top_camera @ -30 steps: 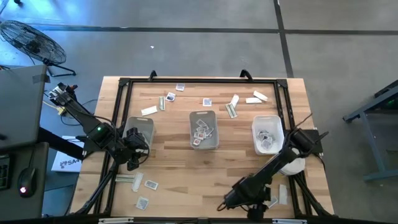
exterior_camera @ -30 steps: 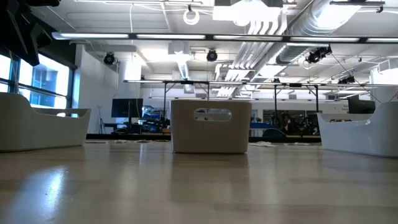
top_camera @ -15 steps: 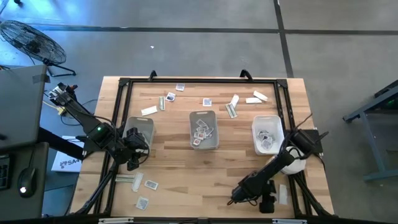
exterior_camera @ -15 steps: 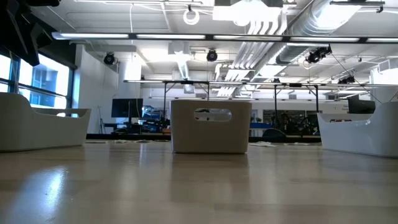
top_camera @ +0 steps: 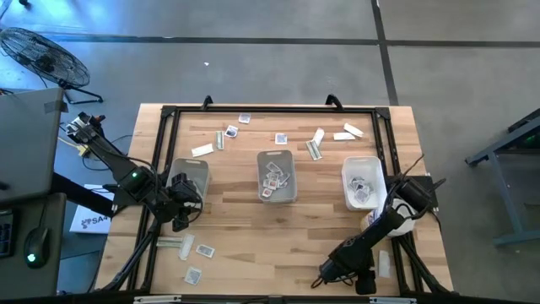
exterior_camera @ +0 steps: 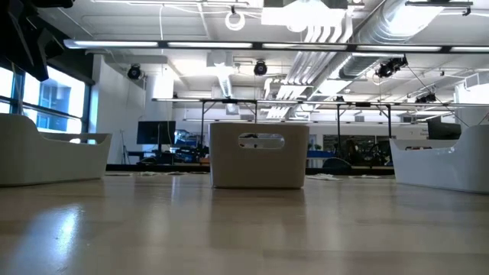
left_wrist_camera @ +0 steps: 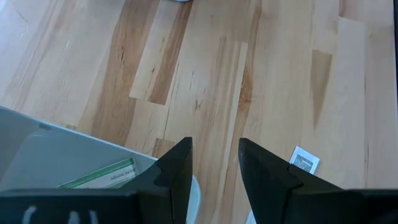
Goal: Pick & Place First Aid Supplies
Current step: Put the ointment pack into the right gray bin
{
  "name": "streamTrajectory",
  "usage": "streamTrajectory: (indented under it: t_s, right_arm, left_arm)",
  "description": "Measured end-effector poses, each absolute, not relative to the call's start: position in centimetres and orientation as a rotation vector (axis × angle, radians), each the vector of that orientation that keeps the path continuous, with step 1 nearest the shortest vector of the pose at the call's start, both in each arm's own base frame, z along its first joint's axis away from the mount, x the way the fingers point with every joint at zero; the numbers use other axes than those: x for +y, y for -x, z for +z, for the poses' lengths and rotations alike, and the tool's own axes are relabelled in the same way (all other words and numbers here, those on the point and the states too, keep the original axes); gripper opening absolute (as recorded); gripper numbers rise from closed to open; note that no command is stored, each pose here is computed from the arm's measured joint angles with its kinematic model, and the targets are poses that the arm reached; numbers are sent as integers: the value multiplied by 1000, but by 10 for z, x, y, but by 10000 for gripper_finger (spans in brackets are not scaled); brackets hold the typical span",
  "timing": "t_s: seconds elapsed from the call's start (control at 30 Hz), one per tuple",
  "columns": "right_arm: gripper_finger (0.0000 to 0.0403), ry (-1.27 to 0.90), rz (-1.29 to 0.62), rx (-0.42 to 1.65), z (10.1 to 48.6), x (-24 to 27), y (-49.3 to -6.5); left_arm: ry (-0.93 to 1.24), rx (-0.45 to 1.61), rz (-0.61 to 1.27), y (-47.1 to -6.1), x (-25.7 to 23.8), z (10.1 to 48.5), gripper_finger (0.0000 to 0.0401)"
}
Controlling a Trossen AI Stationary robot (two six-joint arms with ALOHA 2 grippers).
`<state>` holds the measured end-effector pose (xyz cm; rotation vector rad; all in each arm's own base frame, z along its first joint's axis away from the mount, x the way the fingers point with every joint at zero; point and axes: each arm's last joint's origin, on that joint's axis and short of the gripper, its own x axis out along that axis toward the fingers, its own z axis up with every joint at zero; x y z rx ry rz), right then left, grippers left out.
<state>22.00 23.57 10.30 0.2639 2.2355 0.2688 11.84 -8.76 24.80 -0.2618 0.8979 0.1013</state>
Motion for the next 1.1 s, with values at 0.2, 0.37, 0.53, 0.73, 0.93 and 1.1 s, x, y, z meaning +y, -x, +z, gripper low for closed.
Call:
streamTrajectory:
  t_s: [0.2, 0.37, 0.53, 0.73, 0.93, 1.1]
  right_arm:
    - [131, -340, 220, 2249, 103, 237, -222]
    - [130, -477, 241, 2315, 105, 241, -222]
    - [139, -537, 244, 2332, 106, 243, -223]
    - [153, -566, 230, 2311, 105, 246, -225]
    - [161, -577, 201, 2262, 102, 249, -229]
    - [156, -584, 141, 2254, 101, 248, -230]
  left_arm:
    - [262, 898, 101, -118, -88, 248, 128]
    - [262, 898, 101, -118, -88, 248, 128]
    - [262, 897, 102, -118, -88, 248, 128]
    - [262, 898, 101, -118, -88, 248, 128]
    - [262, 898, 101, -118, -88, 248, 128]
    - [262, 898, 101, -118, -88, 248, 128]
